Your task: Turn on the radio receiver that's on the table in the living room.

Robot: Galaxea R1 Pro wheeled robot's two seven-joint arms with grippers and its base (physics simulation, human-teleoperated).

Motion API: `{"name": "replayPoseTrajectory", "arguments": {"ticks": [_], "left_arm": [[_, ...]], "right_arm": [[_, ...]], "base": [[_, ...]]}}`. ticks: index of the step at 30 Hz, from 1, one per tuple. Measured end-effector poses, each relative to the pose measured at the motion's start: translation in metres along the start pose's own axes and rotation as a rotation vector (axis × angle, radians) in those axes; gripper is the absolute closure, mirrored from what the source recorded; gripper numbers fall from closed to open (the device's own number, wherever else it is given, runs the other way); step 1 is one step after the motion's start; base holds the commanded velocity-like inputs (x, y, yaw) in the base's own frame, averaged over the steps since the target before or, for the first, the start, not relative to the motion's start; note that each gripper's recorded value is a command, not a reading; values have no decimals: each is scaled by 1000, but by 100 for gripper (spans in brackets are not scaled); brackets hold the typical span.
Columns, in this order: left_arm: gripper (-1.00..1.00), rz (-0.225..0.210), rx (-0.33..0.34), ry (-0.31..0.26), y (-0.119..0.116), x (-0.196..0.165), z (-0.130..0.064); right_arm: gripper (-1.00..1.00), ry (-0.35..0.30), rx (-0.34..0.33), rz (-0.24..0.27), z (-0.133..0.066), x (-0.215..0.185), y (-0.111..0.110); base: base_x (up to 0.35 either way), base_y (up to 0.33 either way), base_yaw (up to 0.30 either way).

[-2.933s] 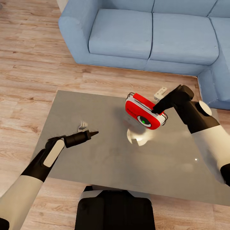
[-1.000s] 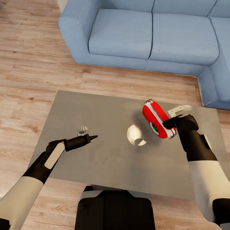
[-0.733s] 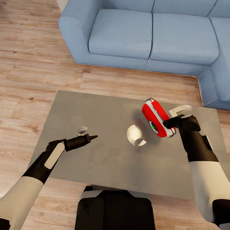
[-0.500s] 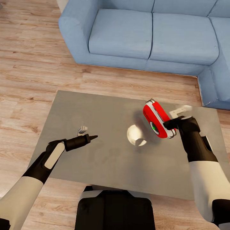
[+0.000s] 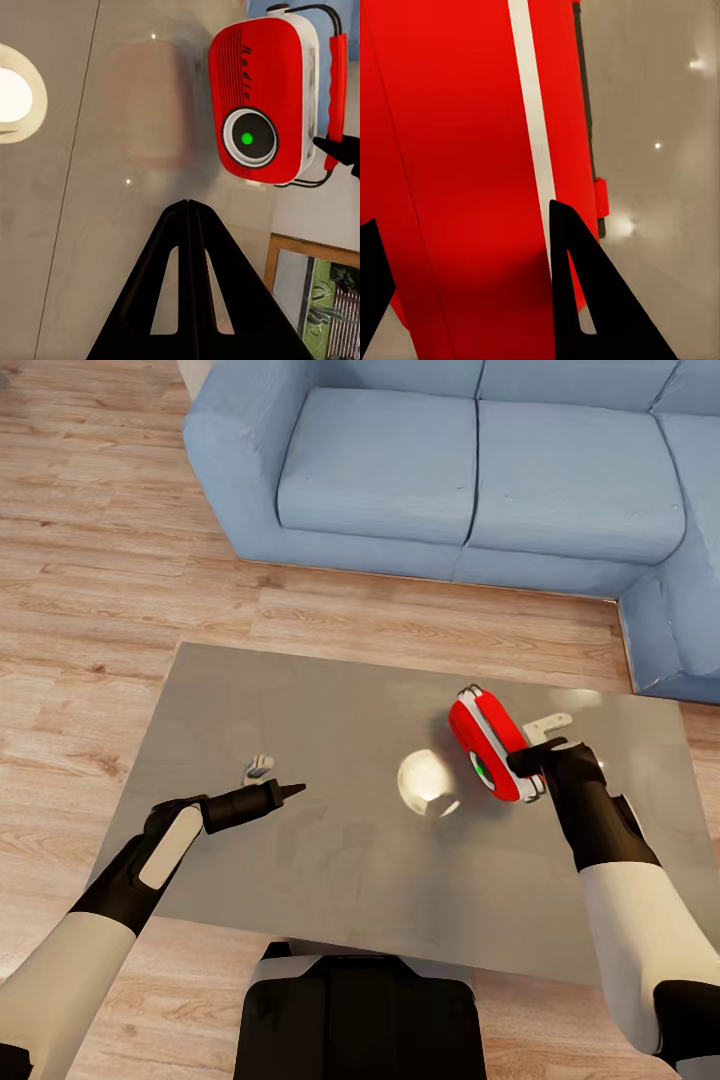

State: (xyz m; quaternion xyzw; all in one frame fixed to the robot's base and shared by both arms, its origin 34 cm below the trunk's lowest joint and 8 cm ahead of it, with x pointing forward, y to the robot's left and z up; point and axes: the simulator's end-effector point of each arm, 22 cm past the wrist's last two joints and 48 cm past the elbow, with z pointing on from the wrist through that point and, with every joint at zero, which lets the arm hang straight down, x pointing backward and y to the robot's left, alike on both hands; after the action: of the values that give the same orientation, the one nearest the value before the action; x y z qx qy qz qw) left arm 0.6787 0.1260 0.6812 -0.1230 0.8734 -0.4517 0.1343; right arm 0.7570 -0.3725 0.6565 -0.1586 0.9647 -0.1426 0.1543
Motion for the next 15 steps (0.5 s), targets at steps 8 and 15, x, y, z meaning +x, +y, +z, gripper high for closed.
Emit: {"name": "replayPoseTrajectory", "arguments": {"ticks": [8,15], "left_arm": [[100,-2,0,1,0,0,0],[100,-9,-11,6,5,3,0]], "right_arm": [[100,-29,1,-8,0,-7,0],[100,-33,-16,39,5,-3,6]], "base": [[0,0,0],[0,0,0]]}}
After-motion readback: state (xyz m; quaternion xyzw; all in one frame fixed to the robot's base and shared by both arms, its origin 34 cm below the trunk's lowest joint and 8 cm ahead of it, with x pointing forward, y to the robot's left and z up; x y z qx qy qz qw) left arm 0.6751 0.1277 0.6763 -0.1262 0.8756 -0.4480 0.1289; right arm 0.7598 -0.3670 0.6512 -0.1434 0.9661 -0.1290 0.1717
